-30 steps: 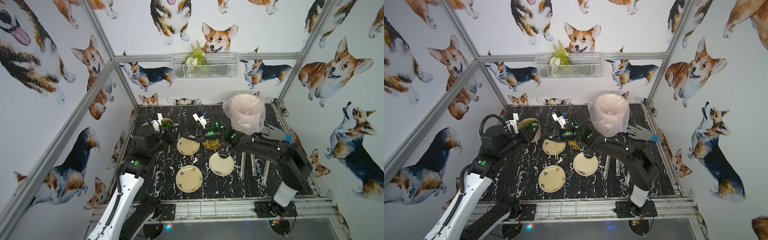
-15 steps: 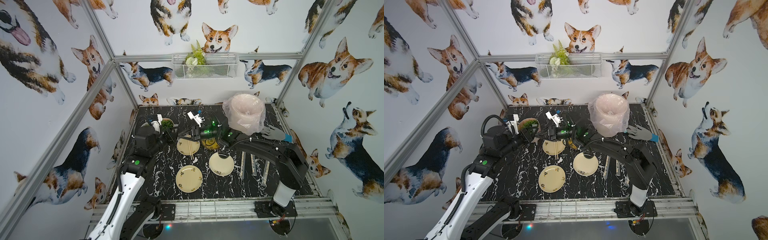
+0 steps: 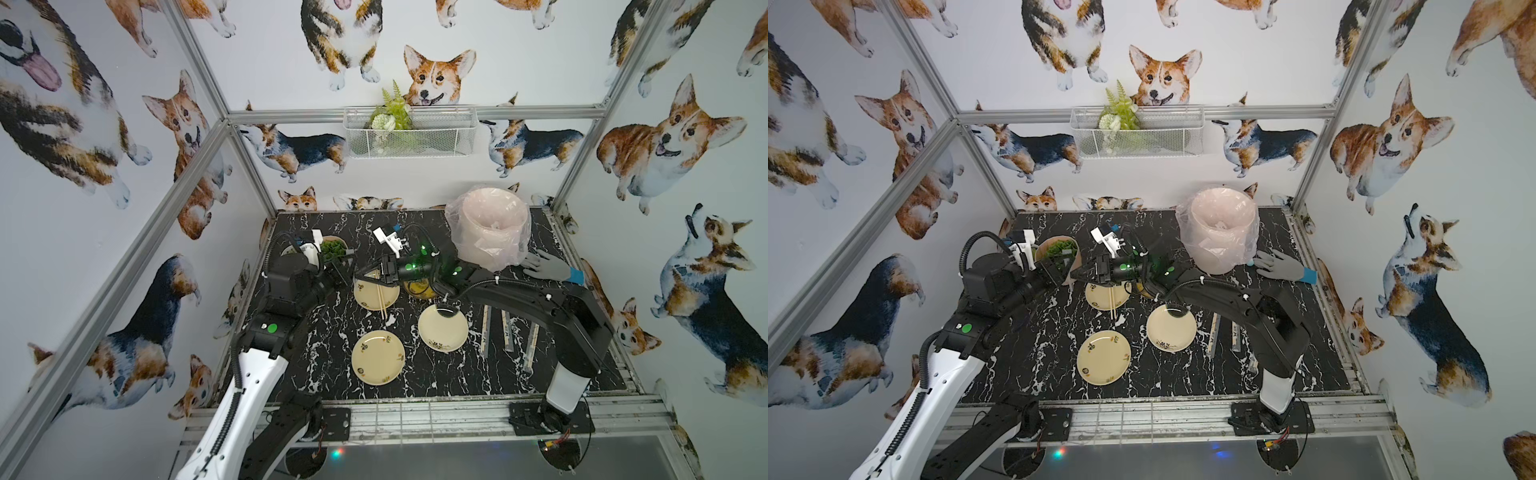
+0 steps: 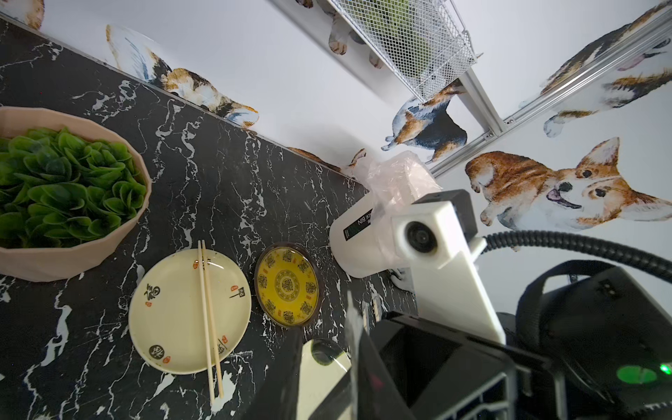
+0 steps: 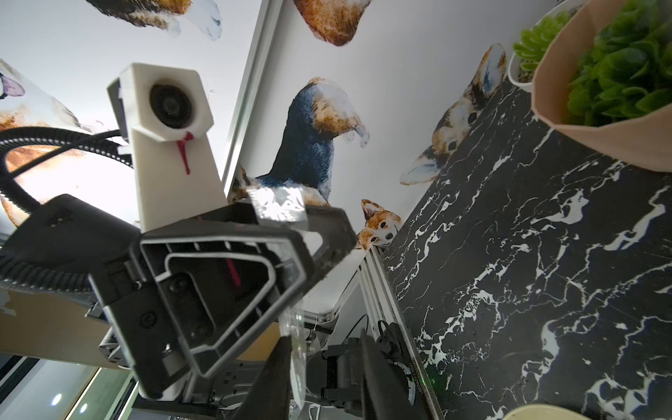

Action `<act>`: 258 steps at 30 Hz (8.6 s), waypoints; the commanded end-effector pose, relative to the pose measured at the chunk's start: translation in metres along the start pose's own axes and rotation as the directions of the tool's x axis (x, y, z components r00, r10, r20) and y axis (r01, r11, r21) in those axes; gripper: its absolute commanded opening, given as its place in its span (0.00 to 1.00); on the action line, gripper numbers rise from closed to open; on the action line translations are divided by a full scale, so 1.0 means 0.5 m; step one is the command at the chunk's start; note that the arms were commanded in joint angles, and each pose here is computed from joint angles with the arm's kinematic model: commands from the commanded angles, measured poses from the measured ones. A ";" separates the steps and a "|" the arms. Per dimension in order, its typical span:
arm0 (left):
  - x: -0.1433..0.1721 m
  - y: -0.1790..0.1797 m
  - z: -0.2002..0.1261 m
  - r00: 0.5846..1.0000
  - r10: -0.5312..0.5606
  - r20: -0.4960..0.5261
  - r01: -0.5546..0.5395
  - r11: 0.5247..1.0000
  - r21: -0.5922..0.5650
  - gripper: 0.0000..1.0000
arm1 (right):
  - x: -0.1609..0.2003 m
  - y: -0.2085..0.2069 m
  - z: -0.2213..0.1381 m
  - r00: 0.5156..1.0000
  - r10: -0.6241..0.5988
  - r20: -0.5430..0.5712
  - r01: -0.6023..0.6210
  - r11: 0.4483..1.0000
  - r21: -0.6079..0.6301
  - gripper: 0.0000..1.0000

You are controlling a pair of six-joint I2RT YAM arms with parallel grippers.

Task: Remove the packaging of disposable chopsticks
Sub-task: Place the packet bag in the trash bin, then pick up the disposable chopsticks from the center of the board.

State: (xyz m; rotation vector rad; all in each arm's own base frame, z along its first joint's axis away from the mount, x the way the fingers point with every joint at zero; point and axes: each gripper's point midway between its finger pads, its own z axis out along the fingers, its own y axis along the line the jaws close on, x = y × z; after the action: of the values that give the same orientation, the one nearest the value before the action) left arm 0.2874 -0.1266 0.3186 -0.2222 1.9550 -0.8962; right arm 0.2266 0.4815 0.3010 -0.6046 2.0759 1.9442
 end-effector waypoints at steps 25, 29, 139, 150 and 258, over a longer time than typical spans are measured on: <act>-0.022 -0.030 -0.001 0.999 -0.028 0.040 0.025 0.997 0.070 0.27 | -0.013 0.030 0.018 1.000 0.022 0.003 -0.022 0.997 -0.079 0.41; -0.023 -0.029 0.000 0.998 -0.044 0.048 0.040 0.996 0.074 0.27 | -0.012 0.028 0.020 1.000 0.022 0.002 -0.022 0.997 -0.074 0.40; -0.015 0.003 -0.013 0.997 0.005 0.075 -0.006 1.000 0.012 0.55 | -0.258 -0.213 -0.846 0.982 -0.142 0.122 -0.125 -0.013 0.992 0.78; -0.009 0.004 -0.016 0.998 0.015 0.063 -0.016 1.000 0.008 0.55 | -0.201 -0.245 -0.866 0.983 -0.081 0.165 -0.166 -0.006 0.986 0.78; 0.013 -0.049 0.027 0.998 0.002 -0.055 0.006 0.988 0.152 0.57 | 0.301 -0.383 -0.753 0.842 0.125 0.525 -0.539 0.209 0.816 0.00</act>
State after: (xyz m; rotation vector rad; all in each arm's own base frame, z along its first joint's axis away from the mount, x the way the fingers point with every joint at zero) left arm 0.2894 -0.1455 0.3064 -0.1553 1.9910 -0.9938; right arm 0.2313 0.0720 0.0855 0.5268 2.7062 0.3443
